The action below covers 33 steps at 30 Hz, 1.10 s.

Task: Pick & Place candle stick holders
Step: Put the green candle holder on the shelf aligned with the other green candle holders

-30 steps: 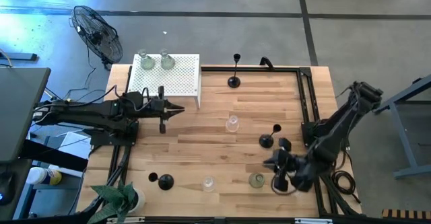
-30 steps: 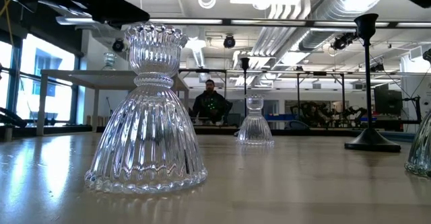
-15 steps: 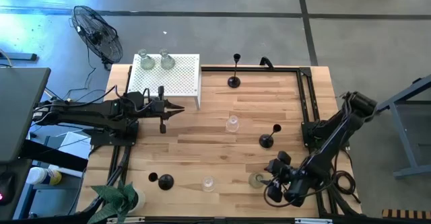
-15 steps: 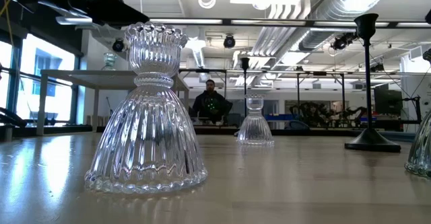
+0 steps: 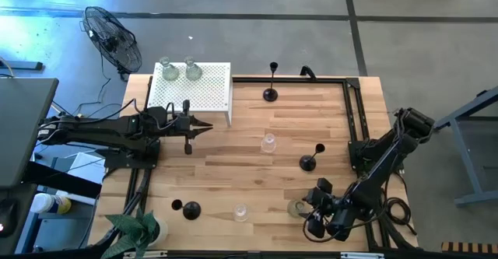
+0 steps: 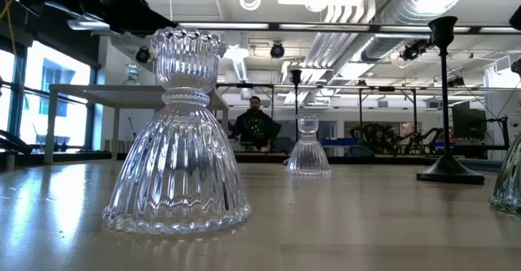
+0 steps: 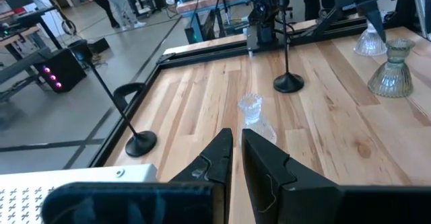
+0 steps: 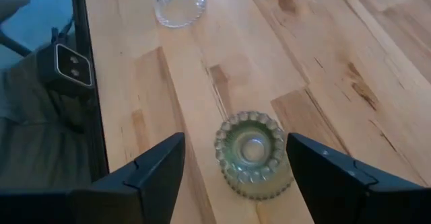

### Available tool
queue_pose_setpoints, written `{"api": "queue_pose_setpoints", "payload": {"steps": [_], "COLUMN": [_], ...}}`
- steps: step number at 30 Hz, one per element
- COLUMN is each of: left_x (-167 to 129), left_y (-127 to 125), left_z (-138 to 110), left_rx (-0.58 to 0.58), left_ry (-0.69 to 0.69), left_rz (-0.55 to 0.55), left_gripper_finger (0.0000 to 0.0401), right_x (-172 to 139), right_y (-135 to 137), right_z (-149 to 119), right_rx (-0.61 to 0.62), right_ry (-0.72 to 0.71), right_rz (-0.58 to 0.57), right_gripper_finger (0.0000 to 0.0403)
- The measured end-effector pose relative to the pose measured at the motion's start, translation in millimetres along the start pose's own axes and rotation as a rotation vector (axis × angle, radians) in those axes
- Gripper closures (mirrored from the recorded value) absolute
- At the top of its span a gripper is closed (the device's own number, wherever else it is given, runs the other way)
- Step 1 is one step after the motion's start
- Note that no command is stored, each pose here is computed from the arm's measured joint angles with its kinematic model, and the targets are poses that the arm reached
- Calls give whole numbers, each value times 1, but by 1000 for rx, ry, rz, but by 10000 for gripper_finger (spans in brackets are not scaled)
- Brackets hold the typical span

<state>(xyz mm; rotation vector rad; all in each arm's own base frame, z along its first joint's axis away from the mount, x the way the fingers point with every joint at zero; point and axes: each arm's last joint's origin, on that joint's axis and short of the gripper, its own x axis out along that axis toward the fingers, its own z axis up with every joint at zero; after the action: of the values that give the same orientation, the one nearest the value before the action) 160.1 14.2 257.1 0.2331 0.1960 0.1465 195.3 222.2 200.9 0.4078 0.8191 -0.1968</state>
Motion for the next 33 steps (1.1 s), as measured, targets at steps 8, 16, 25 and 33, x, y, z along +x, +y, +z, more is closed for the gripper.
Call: {"api": "queue_pose_setpoints", "payload": {"steps": [8, 16, 25, 33], "left_x": [0, 0, 0, 0], "left_y": [0, 0, -1, -1], "left_z": [-2, -2, -4, -4], "left_rx": [-2, -2, 0, 0], "left_ry": [16, 15, 39, 42], "left_rz": [-1, -1, -6, -7], "left_gripper_finger": [371, 371, 371, 371], "right_x": [26, 29, 26, 6], "right_y": [-1, -2, -2, 6], "right_z": [-5, 0, 5, 50], "right_rx": [-52, -104, -151, -142], "right_ry": [80, 56, 66, -1], "right_rz": [-38, -41, 0, 186], "right_gripper_finger": [150, 183, 248, 248]}}
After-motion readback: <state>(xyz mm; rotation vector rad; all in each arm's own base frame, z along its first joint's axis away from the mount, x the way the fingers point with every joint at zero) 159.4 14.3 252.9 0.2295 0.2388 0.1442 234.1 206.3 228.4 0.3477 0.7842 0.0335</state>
